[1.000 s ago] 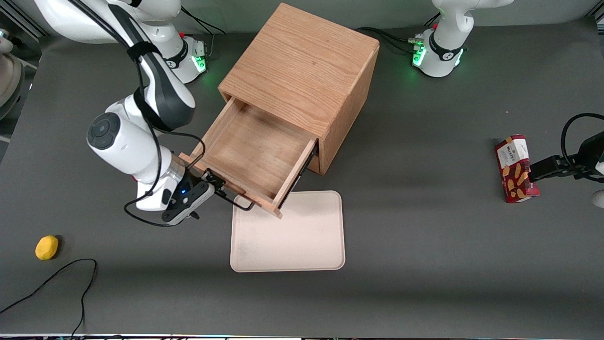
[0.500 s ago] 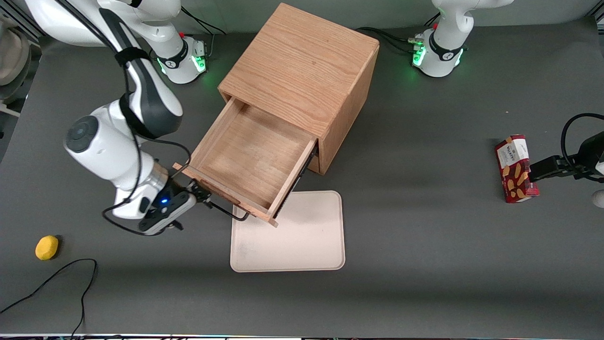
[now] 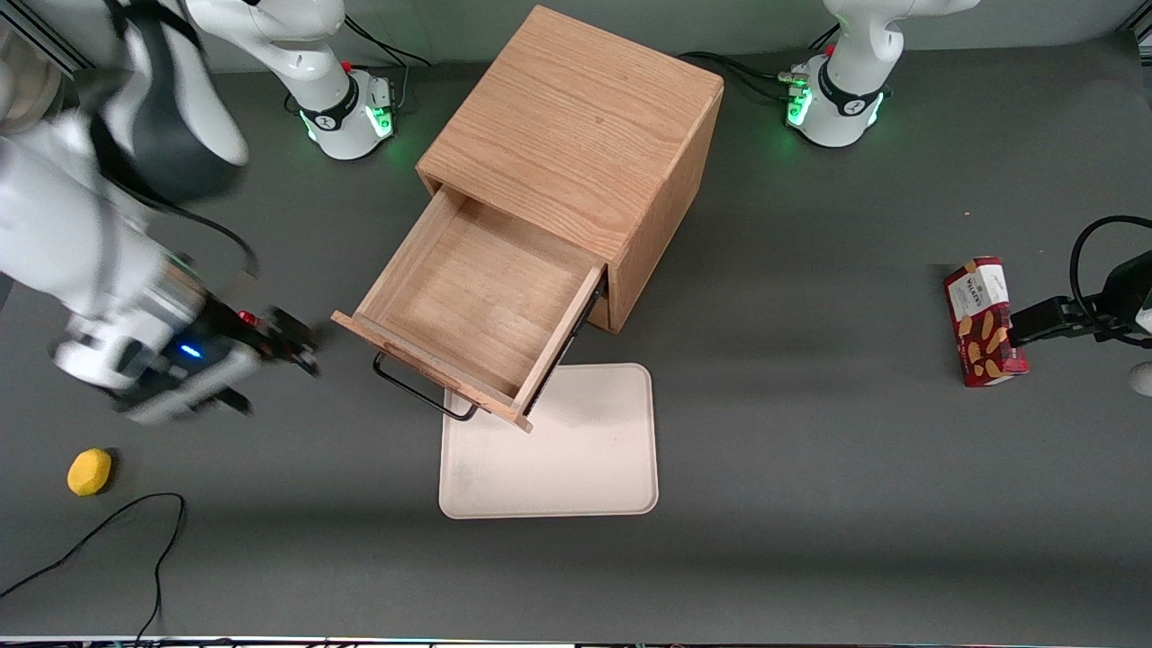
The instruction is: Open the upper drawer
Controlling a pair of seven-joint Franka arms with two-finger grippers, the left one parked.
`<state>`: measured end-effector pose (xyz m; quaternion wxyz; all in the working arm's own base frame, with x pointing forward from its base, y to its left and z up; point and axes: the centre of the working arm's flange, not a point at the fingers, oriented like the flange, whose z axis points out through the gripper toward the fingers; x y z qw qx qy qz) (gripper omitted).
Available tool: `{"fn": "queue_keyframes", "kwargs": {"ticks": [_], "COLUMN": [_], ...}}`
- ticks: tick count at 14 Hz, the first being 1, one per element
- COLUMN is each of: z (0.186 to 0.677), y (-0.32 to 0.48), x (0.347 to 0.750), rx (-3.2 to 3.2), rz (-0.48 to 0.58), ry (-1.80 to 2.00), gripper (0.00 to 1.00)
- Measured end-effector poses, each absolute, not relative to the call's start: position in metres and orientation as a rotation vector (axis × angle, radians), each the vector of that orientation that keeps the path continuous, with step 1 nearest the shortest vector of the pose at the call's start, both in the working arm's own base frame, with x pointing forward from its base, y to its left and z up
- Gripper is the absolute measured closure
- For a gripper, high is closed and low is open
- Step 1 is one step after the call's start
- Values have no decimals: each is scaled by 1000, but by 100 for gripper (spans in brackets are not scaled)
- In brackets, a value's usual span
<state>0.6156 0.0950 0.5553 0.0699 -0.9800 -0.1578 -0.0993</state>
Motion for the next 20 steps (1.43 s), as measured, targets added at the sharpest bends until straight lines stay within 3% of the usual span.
{"fn": "queue_keyframes", "kwargs": {"ticks": [4, 7, 14, 16, 20], "z": [591, 587, 594, 590, 545], "y": [47, 27, 9, 9, 28], "x": [568, 557, 549, 556, 588], "rx": [-3046, -3110, -3121, -3120, -3182], "rz": [-37, 64, 92, 45, 13], "ry": [-45, 30, 85, 85, -10], "gripper": [0, 0, 0, 0, 0]}}
